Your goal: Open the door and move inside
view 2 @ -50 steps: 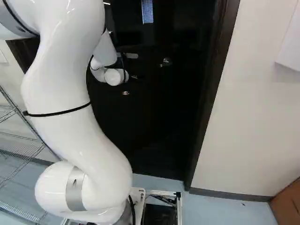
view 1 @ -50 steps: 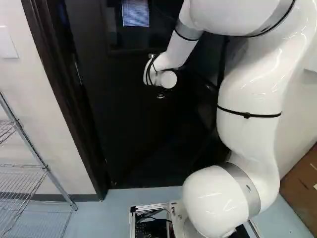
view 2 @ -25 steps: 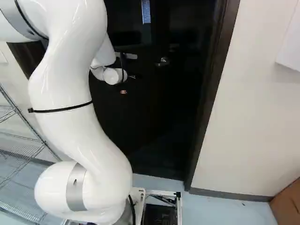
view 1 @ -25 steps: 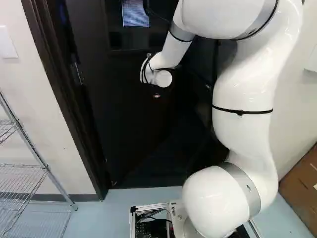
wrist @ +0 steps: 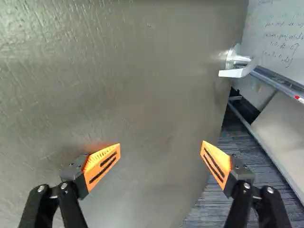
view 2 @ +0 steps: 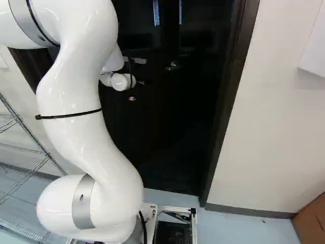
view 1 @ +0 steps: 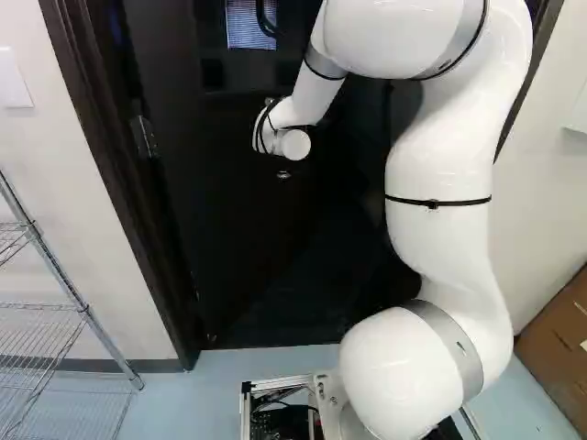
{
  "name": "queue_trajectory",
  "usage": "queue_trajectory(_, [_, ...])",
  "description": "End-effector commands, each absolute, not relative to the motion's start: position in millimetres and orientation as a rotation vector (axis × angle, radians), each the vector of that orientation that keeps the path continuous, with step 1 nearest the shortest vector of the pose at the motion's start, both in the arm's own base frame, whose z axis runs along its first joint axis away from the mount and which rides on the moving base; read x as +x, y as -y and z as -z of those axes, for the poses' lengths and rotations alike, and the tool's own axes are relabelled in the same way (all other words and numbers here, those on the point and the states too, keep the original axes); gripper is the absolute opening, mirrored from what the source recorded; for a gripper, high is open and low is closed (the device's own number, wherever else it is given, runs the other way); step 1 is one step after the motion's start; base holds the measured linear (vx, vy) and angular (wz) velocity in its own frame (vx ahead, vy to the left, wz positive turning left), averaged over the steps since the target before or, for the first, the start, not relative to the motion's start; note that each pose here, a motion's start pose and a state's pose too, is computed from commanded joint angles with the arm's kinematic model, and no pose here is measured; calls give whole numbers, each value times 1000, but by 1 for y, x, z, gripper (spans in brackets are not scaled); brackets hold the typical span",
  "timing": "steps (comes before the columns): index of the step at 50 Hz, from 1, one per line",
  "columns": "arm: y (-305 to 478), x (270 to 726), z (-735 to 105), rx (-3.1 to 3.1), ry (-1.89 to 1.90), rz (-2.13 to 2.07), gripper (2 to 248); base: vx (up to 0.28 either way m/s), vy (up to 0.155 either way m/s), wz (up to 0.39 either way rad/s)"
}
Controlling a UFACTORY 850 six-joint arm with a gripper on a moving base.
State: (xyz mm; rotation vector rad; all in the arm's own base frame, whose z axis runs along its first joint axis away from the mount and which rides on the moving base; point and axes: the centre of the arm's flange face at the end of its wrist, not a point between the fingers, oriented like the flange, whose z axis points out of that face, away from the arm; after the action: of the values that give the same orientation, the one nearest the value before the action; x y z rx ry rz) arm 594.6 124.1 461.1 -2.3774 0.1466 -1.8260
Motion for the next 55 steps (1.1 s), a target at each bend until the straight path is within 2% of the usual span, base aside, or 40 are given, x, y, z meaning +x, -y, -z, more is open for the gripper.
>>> queue_trajectory(55, [-170,627,-456,-2330,-80,1824,247,0,0,0])
